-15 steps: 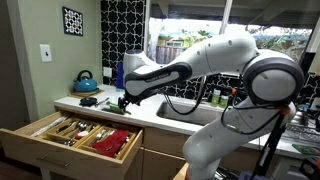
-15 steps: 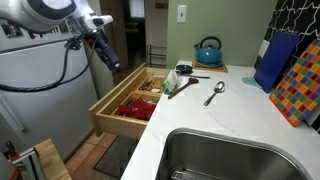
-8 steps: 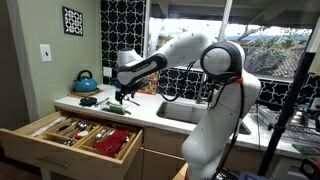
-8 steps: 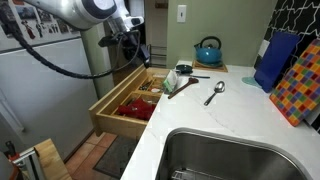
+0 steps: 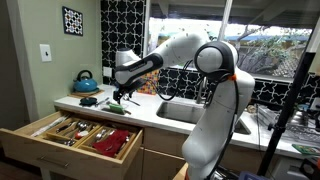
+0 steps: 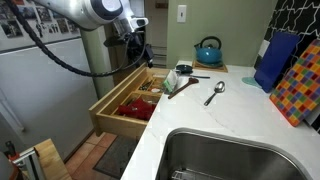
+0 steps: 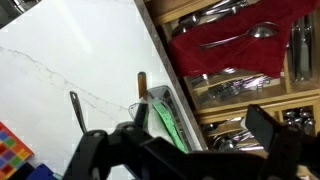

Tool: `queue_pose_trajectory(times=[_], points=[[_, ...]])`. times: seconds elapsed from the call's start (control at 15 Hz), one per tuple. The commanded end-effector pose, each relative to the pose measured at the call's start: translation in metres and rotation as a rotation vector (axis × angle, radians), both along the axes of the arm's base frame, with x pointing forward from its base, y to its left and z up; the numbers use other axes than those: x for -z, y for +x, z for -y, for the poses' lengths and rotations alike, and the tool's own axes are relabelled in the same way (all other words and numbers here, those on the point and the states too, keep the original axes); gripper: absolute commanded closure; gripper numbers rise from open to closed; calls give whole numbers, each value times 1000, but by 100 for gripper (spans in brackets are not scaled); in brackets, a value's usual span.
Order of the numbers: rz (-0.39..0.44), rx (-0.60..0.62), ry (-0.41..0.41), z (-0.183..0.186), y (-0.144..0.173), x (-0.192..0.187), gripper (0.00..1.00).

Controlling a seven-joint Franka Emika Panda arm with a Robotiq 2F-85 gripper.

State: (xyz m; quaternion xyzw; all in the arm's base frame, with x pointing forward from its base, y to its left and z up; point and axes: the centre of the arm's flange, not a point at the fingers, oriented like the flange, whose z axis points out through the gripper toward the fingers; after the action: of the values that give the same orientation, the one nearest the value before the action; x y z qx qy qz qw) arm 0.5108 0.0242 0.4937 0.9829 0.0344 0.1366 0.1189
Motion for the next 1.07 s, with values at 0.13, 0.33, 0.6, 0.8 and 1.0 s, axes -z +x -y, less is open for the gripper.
queue_pose_trajectory(times=[0.13,0.33,0.6,0.8,1.0], points=[[-88,-192,84,15,33,20,0],[-105,-320,78,24,61,26,0],[-53,-433,43,37,92,35,0],[-35,-473,54,47,111,43,0],[-23,-492,60,56,126,46,3]])
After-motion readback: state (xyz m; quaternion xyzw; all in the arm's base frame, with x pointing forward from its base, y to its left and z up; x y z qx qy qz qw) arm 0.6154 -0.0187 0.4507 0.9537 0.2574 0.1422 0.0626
